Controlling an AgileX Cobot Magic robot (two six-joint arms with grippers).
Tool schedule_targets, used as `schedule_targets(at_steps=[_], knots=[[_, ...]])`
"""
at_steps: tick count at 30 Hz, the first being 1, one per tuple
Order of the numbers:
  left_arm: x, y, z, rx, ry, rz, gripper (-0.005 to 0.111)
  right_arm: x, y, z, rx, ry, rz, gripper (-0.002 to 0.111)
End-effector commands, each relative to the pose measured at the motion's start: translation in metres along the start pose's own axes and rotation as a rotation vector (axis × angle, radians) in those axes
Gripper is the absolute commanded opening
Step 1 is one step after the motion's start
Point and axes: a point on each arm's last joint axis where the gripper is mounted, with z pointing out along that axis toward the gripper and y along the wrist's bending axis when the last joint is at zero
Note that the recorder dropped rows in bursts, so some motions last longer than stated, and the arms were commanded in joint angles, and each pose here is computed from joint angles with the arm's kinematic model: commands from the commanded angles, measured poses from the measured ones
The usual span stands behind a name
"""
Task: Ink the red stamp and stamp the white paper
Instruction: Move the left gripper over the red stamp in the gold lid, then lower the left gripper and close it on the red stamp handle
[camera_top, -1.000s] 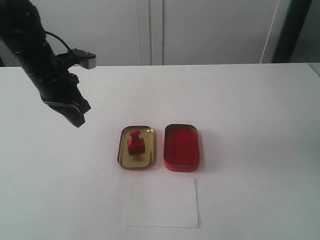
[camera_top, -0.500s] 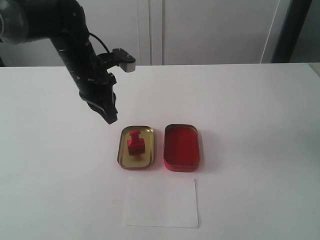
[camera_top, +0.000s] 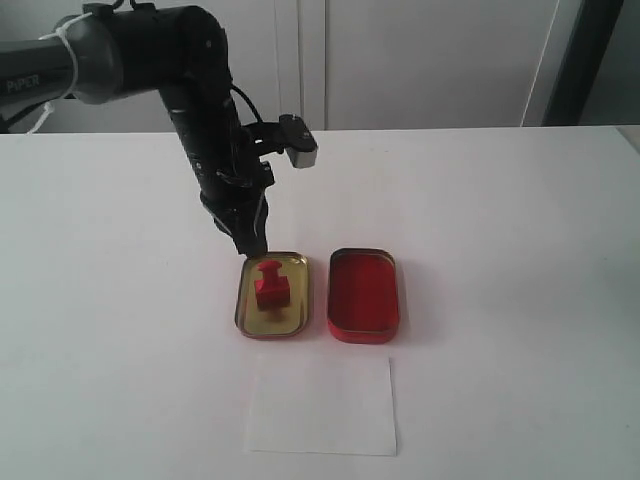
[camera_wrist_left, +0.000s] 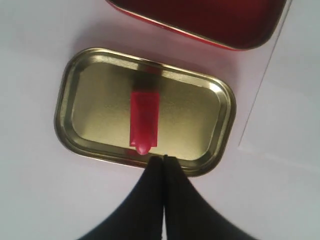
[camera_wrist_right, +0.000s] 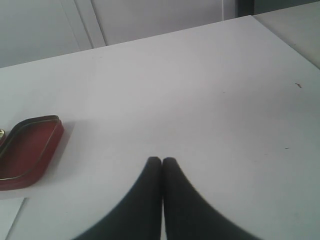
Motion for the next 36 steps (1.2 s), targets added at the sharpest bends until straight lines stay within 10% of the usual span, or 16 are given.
schedule_targets(at_steps=[1, 15, 23, 36], knots=[[-0.005, -0.005, 0.007, -0.004, 0.038, 0.04, 0.0, -0.001, 0.0, 0.0, -0.006, -0.014, -0.015, 0.0], [-0.009, -0.005, 0.008, -0.038, 0.031, 0.056, 0.001, -0.001, 0.0, 0.0, -0.006, -0.014, -0.015, 0.0], [-0.015, -0.008, 0.01, -0.096, 0.061, 0.027, 0.04, -0.001, 0.0, 0.0, -0.006, -0.016, -0.015, 0.0], [-0.024, -0.014, 0.012, -0.152, 0.064, 0.047, 0.052, -0.001, 0.0, 0.0, -0.006, -0.014, -0.015, 0.0]])
